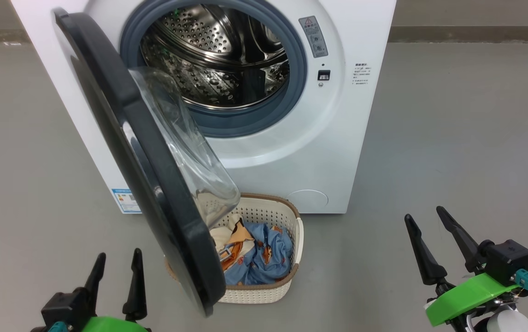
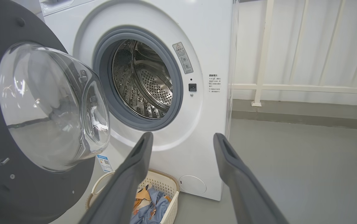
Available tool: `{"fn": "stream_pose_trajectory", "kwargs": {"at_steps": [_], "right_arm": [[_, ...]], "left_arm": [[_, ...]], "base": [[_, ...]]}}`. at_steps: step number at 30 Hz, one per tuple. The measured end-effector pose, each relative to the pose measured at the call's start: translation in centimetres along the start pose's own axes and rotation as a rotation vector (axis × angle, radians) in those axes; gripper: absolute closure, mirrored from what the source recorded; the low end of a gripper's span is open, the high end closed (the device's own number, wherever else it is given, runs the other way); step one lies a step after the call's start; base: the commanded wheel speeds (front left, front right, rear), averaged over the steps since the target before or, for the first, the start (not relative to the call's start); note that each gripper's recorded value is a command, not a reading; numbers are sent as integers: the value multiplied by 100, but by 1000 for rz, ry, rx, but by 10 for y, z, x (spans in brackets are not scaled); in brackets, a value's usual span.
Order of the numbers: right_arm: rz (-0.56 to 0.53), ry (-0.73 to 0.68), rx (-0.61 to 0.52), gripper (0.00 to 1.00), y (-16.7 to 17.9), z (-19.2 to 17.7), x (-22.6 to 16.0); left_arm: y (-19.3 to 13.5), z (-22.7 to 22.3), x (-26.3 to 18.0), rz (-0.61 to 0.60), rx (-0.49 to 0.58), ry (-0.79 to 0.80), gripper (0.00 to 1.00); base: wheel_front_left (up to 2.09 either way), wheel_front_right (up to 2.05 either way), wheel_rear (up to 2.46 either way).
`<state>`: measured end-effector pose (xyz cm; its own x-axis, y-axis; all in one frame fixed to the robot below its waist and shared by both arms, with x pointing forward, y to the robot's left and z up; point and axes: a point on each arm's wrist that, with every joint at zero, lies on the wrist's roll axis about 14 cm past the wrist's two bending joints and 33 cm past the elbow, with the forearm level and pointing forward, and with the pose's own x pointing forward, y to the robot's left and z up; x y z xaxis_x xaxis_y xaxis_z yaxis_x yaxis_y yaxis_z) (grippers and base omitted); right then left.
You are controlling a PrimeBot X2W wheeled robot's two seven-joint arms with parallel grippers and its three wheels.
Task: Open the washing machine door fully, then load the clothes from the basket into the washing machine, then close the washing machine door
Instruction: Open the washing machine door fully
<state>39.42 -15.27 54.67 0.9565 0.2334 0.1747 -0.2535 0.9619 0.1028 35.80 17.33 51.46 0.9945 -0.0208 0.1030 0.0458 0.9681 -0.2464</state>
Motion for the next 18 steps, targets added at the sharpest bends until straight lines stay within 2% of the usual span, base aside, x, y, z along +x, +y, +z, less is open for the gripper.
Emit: {"fn": "stream_pose_trajectory", "kwargs": {"at_steps": [18], "right_arm": [[2, 10, -9, 0, 1, -4, 1]], "left_arm": [[1, -3, 1, 2, 5, 8, 0]], "base": [[0, 0, 0]]}}
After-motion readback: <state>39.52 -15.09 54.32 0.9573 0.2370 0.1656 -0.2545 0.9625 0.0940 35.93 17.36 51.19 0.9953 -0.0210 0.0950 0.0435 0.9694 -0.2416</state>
